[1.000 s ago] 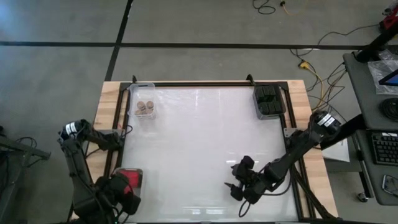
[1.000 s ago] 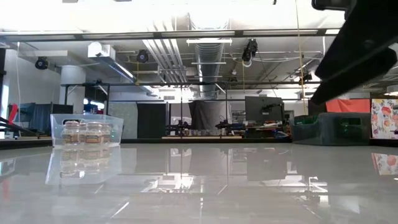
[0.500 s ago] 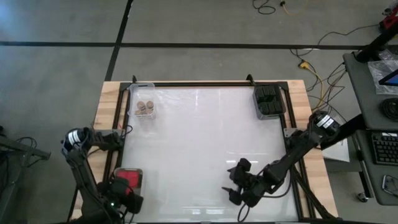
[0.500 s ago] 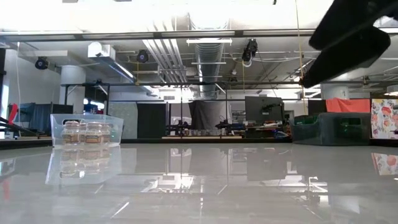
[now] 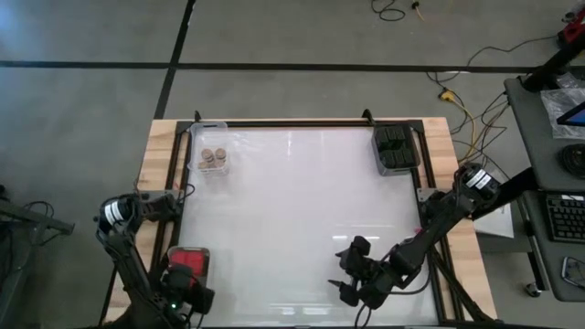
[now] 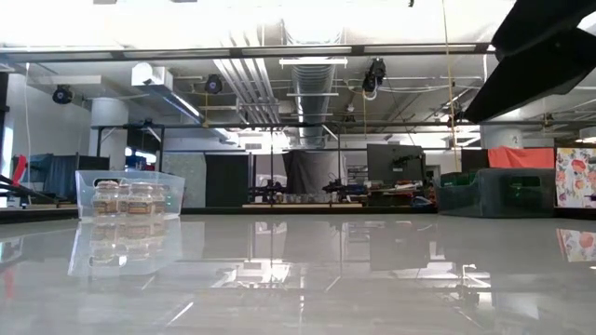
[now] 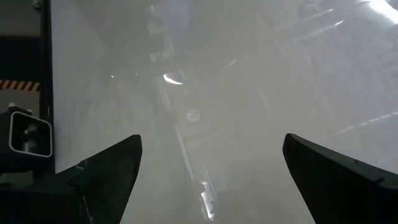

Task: Sort spices by type
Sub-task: Put the red seasoning can into the white bin

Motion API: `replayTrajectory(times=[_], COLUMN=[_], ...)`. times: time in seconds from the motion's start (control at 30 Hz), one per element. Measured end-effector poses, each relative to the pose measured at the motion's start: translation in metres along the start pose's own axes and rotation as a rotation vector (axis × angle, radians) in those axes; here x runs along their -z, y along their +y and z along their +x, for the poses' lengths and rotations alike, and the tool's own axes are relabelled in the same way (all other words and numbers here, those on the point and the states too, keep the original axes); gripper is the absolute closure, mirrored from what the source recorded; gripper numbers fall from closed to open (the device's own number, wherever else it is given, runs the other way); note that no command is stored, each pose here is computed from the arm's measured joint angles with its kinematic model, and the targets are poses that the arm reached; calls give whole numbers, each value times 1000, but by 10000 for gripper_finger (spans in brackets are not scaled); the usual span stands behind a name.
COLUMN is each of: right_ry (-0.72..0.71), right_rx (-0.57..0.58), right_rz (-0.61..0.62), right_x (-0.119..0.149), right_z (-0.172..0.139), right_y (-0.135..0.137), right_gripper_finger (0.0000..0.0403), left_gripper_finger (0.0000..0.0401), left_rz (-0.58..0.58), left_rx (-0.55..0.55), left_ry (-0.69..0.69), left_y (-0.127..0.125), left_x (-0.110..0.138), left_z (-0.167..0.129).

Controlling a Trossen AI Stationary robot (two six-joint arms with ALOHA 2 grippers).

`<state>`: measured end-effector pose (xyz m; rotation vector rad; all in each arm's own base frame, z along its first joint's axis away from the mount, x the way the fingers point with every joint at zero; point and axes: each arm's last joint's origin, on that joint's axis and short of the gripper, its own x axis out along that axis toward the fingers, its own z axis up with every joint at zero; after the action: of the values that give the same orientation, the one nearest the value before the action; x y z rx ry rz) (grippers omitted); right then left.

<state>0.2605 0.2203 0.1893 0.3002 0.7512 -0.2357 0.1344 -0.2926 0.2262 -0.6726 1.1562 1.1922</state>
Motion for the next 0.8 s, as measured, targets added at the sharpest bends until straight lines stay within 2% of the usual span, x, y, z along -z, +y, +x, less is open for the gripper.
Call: replayTrajectory(times=[0.6, 0.8], right_ry=[-4, -5], right_rx=[-9, -9], right_rz=[27, 28], right_x=[-2, -2], right_z=[-1, -1], right_y=[2, 2], right_gripper_finger=[23, 23], left_gripper_finger=[203, 175], left_rz=[-4, 9], left_rx=[-52, -46], left_ry=[-31, -25], left_y=[-18, -18], left_x=[13, 14], left_z=[23, 23])
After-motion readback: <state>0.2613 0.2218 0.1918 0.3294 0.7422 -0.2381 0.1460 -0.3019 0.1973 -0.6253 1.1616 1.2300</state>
